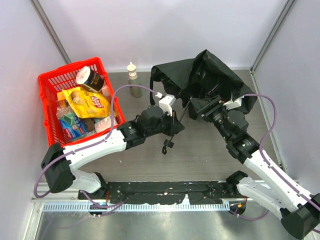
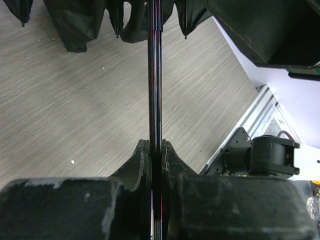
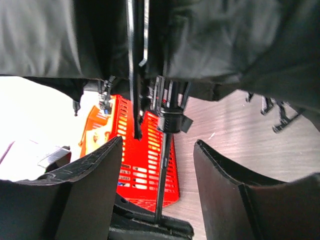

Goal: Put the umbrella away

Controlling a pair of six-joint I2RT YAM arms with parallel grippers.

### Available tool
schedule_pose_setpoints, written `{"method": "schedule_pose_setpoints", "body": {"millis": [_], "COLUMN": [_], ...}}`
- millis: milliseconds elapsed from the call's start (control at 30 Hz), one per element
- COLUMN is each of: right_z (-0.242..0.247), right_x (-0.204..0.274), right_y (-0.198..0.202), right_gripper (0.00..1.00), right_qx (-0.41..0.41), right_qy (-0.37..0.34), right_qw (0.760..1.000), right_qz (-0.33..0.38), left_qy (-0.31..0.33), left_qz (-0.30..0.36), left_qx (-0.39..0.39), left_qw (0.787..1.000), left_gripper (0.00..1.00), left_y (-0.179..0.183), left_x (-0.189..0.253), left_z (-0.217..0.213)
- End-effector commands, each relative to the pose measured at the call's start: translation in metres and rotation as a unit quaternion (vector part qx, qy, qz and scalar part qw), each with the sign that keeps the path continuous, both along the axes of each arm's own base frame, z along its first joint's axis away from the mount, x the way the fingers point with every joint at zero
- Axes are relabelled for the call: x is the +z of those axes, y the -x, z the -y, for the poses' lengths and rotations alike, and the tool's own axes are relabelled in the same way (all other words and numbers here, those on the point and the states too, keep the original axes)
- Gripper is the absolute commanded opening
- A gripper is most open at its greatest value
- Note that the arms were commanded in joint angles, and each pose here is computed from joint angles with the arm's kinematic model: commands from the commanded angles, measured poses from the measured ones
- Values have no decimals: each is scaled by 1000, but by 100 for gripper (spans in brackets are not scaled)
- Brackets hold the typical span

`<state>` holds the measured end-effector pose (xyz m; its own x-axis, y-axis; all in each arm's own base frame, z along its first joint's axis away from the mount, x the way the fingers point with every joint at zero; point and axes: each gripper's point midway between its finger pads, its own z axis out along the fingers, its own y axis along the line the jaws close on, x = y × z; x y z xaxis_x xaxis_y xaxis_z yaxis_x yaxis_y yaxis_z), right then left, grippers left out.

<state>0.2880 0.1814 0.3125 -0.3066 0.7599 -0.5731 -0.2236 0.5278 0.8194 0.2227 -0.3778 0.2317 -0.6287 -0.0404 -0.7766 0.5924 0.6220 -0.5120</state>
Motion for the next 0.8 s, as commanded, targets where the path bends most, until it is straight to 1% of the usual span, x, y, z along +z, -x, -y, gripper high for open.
{"method": "schedule_pose_setpoints", "body": {"millis": [0, 33, 67, 133, 167, 267, 333, 367, 433, 467, 500, 633, 767], "right_z": [11, 12, 11, 6, 5, 1, 4, 1, -6, -12, -16, -20, -20], "right_x": [11, 14, 18, 23, 17, 19, 20, 17, 20, 26, 23, 13, 17], "right_y": [5, 4, 3, -3, -6, -20, -30, -35, -39, -41, -43, -51, -54], "right_gripper": [66, 68, 77, 78, 78, 76, 75, 73, 70, 69, 67, 66, 65], "right_qx": [-30, -34, -33, -29, -34, -46, -69, -69, -57, -48, -42, -45, -47], "right_qy": [-37, -45, -47, -37, -29, -28, -19, -13, -23, -44, -47, -45, -36], "right_qw": [998, 998, 998, 998, 998, 997, 996, 996, 996, 997, 996, 996, 997], "right_qz": [-31, -31, -30, -37, -52, -57, -56, -60, -58, -51, -55, -69, -51], "left_qy": [56, 54, 50, 49, 49, 50, 52, 53, 49, 46, 45, 45, 48], "left_qz": [76, 76, 74, 69, 67, 63, 62, 62, 63, 62, 63, 77, 67], "left_qx": [35, 40, 40, 33, 31, 24, 19, 18, 16, 15, 20, 12, -22], "left_qw": [995, 995, 995, 996, 996, 996, 997, 997, 997, 997, 997, 996, 996], "left_gripper": [0, 0, 0, 0, 0, 0, 0, 0, 0, 0, 0, 0, 0], "left_y": [-23, -25, -25, -24, -23, -22, -20, -19, -17, -17, -17, -14, -2], "left_x": [59, 57, 55, 51, 50, 47, 48, 48, 46, 45, 45, 50, 50], "left_z": [3, 2, 3, 6, 8, 11, 11, 10, 8, 7, 5, 0, 5]}}
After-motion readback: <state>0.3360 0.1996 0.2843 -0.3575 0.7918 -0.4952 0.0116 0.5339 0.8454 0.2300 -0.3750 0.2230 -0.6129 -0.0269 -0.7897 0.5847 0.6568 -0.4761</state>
